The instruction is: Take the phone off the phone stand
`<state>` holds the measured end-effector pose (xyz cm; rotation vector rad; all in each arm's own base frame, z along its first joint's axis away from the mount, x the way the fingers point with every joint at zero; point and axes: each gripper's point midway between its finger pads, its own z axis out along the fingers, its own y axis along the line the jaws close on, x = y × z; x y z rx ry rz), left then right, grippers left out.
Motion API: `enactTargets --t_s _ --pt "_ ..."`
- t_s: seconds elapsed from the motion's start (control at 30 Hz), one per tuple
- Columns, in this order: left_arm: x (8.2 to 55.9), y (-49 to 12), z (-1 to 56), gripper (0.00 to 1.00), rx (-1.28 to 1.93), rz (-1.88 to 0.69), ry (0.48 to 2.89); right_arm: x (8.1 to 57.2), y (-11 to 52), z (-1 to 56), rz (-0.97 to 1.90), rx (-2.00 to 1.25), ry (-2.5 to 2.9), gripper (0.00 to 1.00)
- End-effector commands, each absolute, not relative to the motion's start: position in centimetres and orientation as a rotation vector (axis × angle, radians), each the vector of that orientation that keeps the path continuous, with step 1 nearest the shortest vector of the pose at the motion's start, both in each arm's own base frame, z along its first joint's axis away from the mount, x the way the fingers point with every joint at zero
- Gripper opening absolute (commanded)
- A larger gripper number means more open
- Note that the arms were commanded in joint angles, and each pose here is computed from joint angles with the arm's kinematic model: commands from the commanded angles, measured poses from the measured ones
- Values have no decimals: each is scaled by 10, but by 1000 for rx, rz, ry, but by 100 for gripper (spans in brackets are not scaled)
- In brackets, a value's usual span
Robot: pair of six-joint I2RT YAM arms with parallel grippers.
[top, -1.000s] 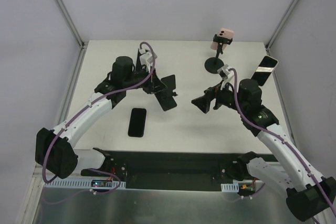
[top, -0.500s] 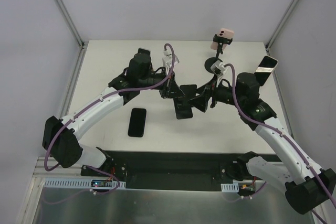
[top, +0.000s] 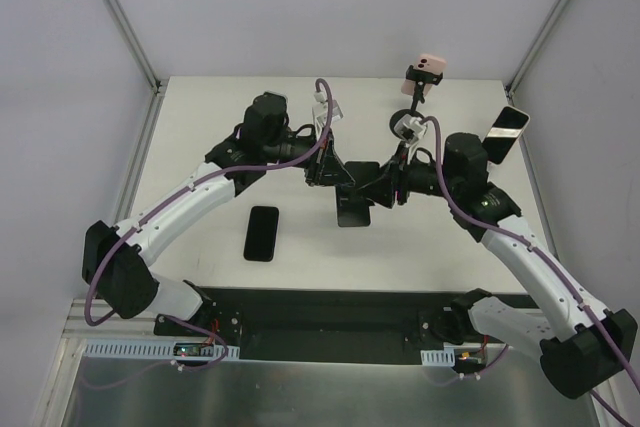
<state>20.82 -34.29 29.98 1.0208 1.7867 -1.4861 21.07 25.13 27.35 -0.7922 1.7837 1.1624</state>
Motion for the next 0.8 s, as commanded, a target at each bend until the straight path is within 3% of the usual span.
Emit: enactTargets --t_s 0.0,0.17,0.23,0.33,0.37,0.5,0.6,0.77 --pt "203 -350 324 0 1111 -1511 1645 202 260 305 1234 -878 1674 38" --pt "202 -352 326 0 1145 -1534 1626 203 260 302 1246 -875 1687 1" --pt "205 -352 325 0 1143 -1515 1623 206 258 302 1240 -855 1695 1" --pt "214 -350 321 23 1116 -1464 1634 212 249 299 1207 -798 1718 1" --pt "216 -348 322 38 1104 -1451 1635 216 245 297 1193 -774 1727 1" --pt "243 -331 319 65 981 -1344 1686 231 218 277 1104 -625 1792 1" --pt "269 -307 307 75 822 -1215 1779 247 186 270 982 -475 1806 1" --pt "304 -249 283 80 521 -982 1890 267 116 246 737 -151 1821 1"
